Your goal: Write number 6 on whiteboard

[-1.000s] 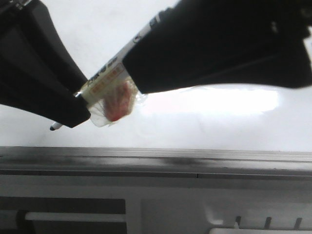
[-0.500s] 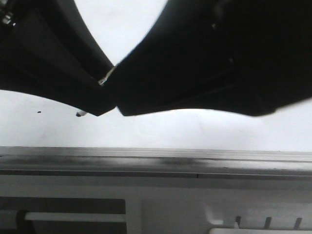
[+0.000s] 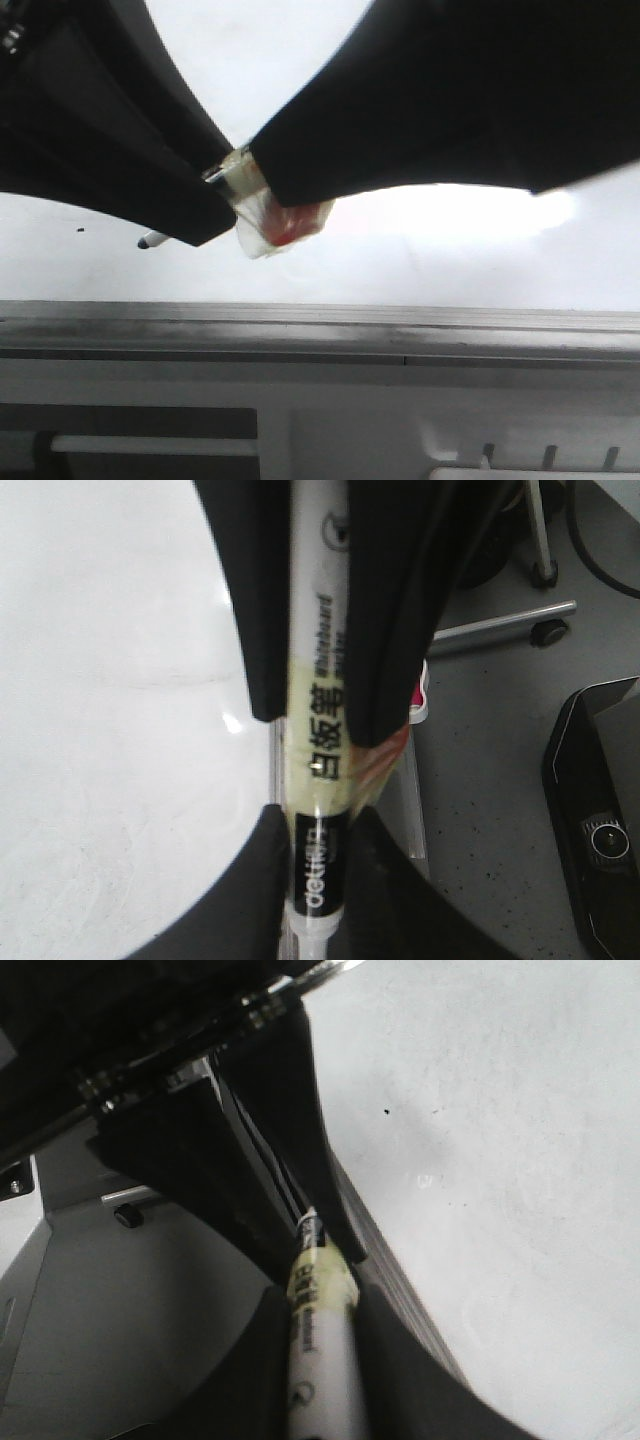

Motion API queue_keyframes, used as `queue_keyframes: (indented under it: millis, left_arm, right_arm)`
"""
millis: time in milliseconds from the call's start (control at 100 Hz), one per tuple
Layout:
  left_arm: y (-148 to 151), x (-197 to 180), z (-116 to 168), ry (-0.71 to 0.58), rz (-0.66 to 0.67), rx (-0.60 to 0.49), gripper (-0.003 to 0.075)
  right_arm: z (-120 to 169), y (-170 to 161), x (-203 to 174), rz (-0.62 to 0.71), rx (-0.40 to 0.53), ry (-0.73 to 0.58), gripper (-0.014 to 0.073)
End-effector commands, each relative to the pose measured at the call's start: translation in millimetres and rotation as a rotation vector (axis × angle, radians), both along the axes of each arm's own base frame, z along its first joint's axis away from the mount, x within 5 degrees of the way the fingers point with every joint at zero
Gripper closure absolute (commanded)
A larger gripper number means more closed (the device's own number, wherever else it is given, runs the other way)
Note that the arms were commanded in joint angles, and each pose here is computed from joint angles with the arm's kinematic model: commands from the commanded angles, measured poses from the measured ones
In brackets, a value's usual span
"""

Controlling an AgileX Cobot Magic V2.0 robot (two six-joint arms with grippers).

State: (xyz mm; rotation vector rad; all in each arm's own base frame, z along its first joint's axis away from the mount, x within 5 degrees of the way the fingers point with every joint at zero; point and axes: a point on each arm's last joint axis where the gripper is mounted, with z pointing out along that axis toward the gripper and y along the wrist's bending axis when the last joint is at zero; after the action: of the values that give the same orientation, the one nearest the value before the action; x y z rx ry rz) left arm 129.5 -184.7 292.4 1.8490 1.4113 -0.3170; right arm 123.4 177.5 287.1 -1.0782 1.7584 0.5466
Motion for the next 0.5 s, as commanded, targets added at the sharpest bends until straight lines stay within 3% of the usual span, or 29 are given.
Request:
queue_keyframes:
  millis: [0,70,170,240,330,490]
  left_arm:
    - [-4.4,1.9,22.3,-0.043,0.044,-0.137,0.0692]
    - [-4.5,0.1,24.9,-0.015,0.056,-0.169,0.0566]
    - [-1.1,-3.1,33.6,0.023,0.107,-0.240,0.0287]
    - [6.0,-6.8,44.5,0.039,0.162,-0.310,0.0146]
    - [23.0,-12.4,64.3,0.057,0.261,-0.441,0.0129]
    - [69.3,-30.4,87.2,0.070,0.434,-0.659,0.0276]
  right_arm:
    - [21.6,2.7,4.3,-0.041,0.135,-0.039,0.0665]
    - [23.3,0.8,2.5,-0.038,0.137,-0.038,0.0664]
    - [26.9,-5.0,-2.6,-0.028,0.132,-0.030,0.0646]
    - [31.3,-12.7,-6.8,-0.025,0.128,-0.031,0.0646]
    - [37.9,-27.1,-11.2,-0.033,0.111,-0.053,0.0646]
    - [55.0,-58.0,-19.1,-0.092,0.125,-0.147,0.0646]
